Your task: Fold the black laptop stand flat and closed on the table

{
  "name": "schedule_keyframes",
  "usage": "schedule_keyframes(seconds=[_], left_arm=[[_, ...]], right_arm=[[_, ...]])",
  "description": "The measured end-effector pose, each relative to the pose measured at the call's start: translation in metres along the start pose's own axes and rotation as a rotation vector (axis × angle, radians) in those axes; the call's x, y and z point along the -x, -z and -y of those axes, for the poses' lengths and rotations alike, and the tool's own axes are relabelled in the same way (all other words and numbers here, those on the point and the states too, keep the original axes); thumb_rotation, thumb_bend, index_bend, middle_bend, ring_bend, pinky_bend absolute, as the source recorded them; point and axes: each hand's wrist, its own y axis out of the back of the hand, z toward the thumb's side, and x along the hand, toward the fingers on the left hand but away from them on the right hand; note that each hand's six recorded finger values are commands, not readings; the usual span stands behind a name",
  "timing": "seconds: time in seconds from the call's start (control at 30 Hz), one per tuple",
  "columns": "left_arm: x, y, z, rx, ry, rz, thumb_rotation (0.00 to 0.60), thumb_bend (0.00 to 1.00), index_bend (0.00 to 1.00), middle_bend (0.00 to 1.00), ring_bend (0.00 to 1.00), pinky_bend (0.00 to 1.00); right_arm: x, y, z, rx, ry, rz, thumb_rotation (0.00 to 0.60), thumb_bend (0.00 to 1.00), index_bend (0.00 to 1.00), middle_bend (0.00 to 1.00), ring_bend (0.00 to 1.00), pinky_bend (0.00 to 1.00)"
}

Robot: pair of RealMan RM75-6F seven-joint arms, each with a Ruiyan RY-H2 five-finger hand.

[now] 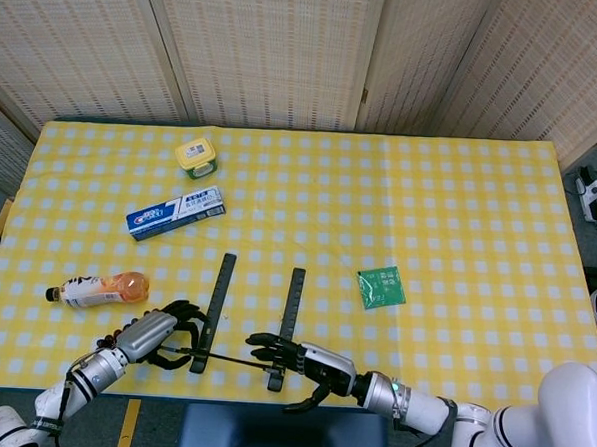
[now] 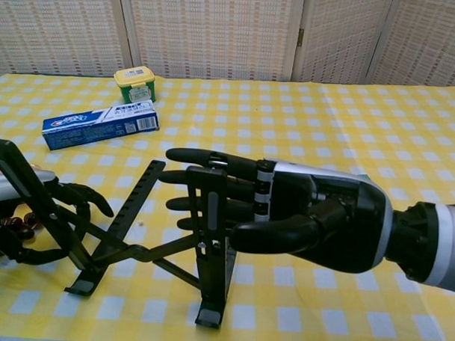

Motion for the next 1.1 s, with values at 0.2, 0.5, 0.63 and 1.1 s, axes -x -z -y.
schedule_keyframes(seconds=[0.2,0.5,0.63,1.1], left_arm=[[-0.0004,-0.0003,0.0015,0.003,0.004,0.001,0.6,0.44,0.58,0.26,0.13,0.06],[-0.0008,-0.001,0.0043,0.009,0.007,0.003,0.6,0.49,0.6,0.27,0.14,0.05],[-0.001,-0.0005,0.005,0.014,0.004,0.003,0.6,0.52,0.62,0.28,0.14,0.05],[-0.0016,-0.0021,0.0056,0.029,-0.012,0.014,0.6,0.59,0.58,0.32,0.16,0.06]], right_arm=[[-0.0005,-0.0001,-0.0013,0.003,0.006,-0.002,0.6,0.23,0.01,0.04,0.05,0.0],[-0.0006,0.0015,-0.002,0.007,0.009,0.002,0.6,0.23,0.01,0.04,0.05,0.0],[-0.0008,0.002,-0.0023,0.007,0.011,0.003,0.6,0.23,0.01,0.04,0.05,0.0],[-0.0014,0.0025,-0.0031,0.004,0.012,0.008,0.6,0.23,0.01,0.04,0.05,0.0]])
